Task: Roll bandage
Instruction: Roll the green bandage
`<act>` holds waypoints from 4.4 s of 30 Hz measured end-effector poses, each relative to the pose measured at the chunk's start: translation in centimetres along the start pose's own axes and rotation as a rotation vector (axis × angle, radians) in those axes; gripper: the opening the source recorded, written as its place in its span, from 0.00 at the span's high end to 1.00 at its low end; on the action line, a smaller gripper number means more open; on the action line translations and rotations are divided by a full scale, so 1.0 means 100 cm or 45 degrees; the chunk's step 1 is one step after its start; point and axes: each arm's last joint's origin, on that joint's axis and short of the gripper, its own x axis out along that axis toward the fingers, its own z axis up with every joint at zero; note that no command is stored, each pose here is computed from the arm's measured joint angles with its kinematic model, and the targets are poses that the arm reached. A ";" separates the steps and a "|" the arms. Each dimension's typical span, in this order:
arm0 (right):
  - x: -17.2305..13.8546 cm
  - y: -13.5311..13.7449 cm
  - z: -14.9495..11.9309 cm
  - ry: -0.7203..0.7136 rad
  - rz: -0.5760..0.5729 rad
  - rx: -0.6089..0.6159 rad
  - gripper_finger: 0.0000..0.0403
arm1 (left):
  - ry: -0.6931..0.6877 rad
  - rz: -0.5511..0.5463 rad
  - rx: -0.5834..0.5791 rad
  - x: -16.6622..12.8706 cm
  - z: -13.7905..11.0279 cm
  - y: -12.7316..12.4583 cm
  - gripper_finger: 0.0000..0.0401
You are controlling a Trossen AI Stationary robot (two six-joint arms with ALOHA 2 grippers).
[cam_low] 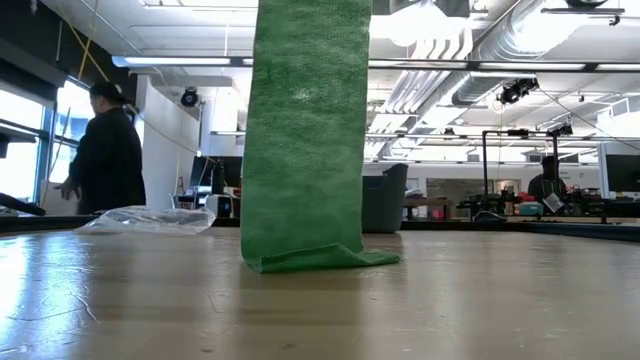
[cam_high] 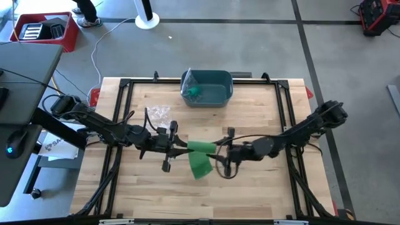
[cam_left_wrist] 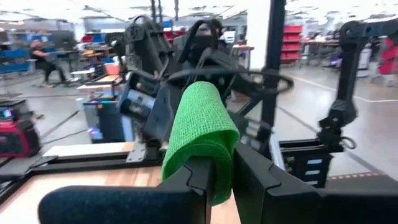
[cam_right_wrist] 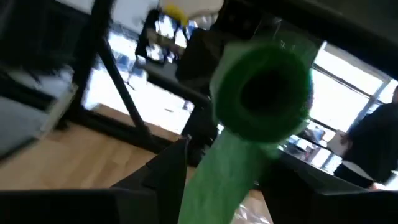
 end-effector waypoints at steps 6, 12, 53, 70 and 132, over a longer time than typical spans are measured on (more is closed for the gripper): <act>0.027 0.002 0.011 0.219 -0.197 -0.109 0.64 | -0.034 -0.122 -0.048 0.000 0.003 -0.003 0.90; 0.030 0.005 0.016 0.258 -0.185 -0.230 0.97 | -0.023 -0.252 -0.196 -0.002 0.004 -0.006 0.90; 0.025 0.018 0.008 0.347 -0.047 -0.020 0.99 | -0.149 -0.362 0.026 -0.012 0.014 -0.030 0.98; 0.004 0.021 0.051 0.117 -0.148 0.008 0.52 | -0.282 -0.358 0.173 -0.018 0.023 -0.041 0.98; -0.008 0.049 0.098 0.172 0.033 0.202 0.52 | -0.147 -0.136 0.349 -0.007 0.003 -0.044 0.96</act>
